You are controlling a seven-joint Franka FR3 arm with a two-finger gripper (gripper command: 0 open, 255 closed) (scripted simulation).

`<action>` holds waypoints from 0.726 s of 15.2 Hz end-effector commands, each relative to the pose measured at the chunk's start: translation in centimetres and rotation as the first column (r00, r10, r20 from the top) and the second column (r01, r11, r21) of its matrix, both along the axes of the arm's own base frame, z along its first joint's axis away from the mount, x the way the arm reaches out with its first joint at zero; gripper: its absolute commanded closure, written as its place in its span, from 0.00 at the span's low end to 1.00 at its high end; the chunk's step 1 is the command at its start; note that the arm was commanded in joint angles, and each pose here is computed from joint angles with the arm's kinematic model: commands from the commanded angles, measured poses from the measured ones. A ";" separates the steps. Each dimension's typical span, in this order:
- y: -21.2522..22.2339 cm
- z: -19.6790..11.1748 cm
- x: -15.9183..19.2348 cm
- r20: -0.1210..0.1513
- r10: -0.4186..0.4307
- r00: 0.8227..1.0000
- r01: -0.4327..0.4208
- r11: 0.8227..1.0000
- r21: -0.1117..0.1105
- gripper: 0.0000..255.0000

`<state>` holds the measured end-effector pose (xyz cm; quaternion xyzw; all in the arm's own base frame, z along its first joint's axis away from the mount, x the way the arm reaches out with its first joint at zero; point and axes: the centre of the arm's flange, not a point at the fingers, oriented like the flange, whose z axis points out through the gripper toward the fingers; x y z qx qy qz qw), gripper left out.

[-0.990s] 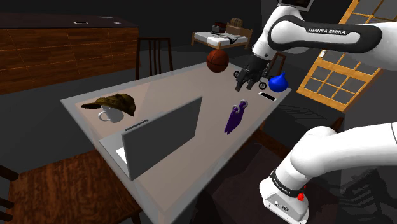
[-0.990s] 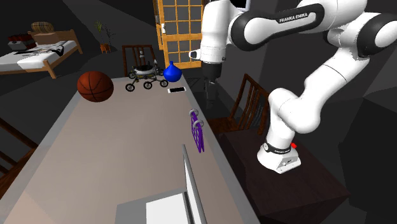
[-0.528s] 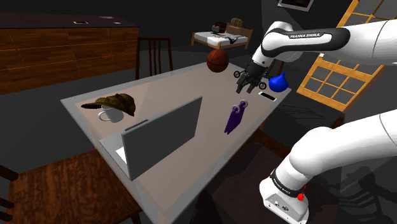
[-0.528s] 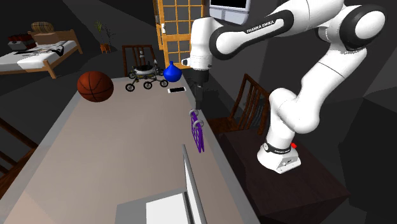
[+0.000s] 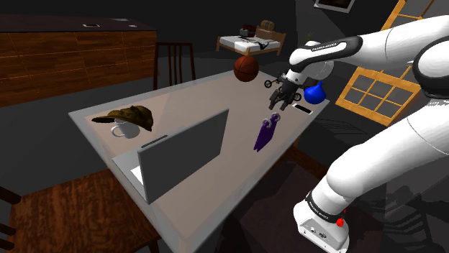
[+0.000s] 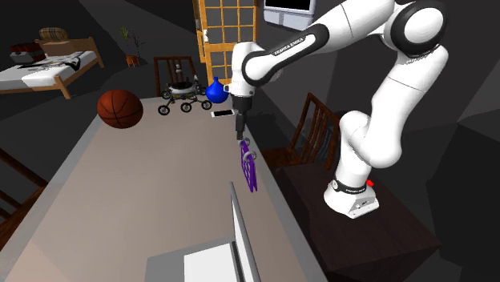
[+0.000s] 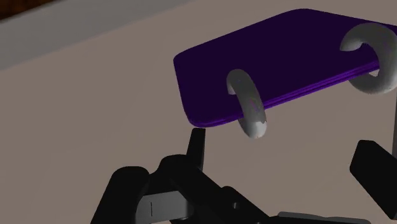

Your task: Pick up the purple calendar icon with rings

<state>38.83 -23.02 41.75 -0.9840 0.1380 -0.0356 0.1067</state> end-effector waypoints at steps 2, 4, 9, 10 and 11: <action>-2.2 -2.0 0.3 -0.002 -0.019 1.000 0.019 1.000 0.010 0.00; -2.2 -3.0 0.3 -0.002 -0.019 1.000 0.019 1.000 0.010 0.00; -2.2 -5.5 0.3 -0.002 -0.019 1.000 0.019 1.000 0.010 0.00; -2.2 -5.5 0.3 -0.002 -0.019 1.000 0.019 1.000 0.010 0.00; -2.2 -5.5 0.3 -0.002 -0.019 1.000 0.019 1.000 0.010 1.00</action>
